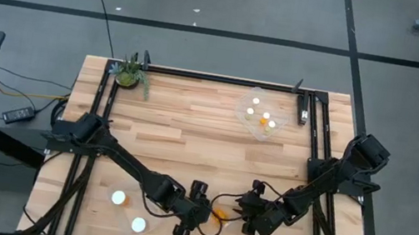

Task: Pick and place medicine bottles into bin by pill shape (circle, oval)
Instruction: Put the big orange pill bottle into the bottom transparent bin

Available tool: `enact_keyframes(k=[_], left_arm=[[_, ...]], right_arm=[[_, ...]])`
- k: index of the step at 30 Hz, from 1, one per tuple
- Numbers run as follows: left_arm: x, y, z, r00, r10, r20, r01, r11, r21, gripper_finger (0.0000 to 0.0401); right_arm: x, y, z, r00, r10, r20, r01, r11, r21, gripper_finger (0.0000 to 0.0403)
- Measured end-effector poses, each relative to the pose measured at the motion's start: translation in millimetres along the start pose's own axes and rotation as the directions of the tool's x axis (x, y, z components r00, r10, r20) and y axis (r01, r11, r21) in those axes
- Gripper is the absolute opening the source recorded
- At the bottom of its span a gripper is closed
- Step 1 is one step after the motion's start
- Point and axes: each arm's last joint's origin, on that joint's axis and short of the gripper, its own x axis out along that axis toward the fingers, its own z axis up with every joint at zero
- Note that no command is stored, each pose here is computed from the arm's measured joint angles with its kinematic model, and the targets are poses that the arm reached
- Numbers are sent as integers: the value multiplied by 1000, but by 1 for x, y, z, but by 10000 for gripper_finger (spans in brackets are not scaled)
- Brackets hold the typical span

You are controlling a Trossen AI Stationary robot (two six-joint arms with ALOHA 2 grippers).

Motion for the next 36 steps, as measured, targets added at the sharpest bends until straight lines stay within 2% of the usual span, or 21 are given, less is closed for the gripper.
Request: enact_keyframes(k=[7, 12, 15, 18, 22, 25, 28, 36], left_arm=[[-24, -7, -5, 996, -8, -87, 7, 1000, -16, 197], [-22, -9, -8, 996, -2, -90, -2, 999, -37, 157], [-17, -4, -11, 993, 31, -110, -38, 997, -61, 156], [-17, 0, -8, 994, 40, -97, -47, 996, -70, 179], [-17, 3, -13, 987, 54, -152, -66, 995, -75, 235], [-16, 10, -16, 979, 66, -193, -91, 989, -120, 277], [-14, 15, -13, 984, 57, -171, -84, 984, -156, 310], [-11, 22, -5, 994, -6, -108, -11, 988, -153, 357]], right_arm=[[0, 0, 0, 1000, -1, 7, 1, 1000, -12, 156], [0, 1, 1, 1000, 1, 17, -1, 1000, -8, 156], [0, 1, 2, 1000, 4, 21, -4, 1000, -5, 156], [0, 1, 2, 1000, 5, 21, -5, 1000, -1, 156], [0, 1, 2, 1000, 6, 22, -6, 1000, -1, 156], [0, 1, 2, 1000, 6, 22, -6, 1000, -4, 156], [0, 1, 2, 1000, 6, 22, -6, 1000, -5, 156], [0, 1, 2, 1000, 6, 22, -6, 1000, -5, 156]])
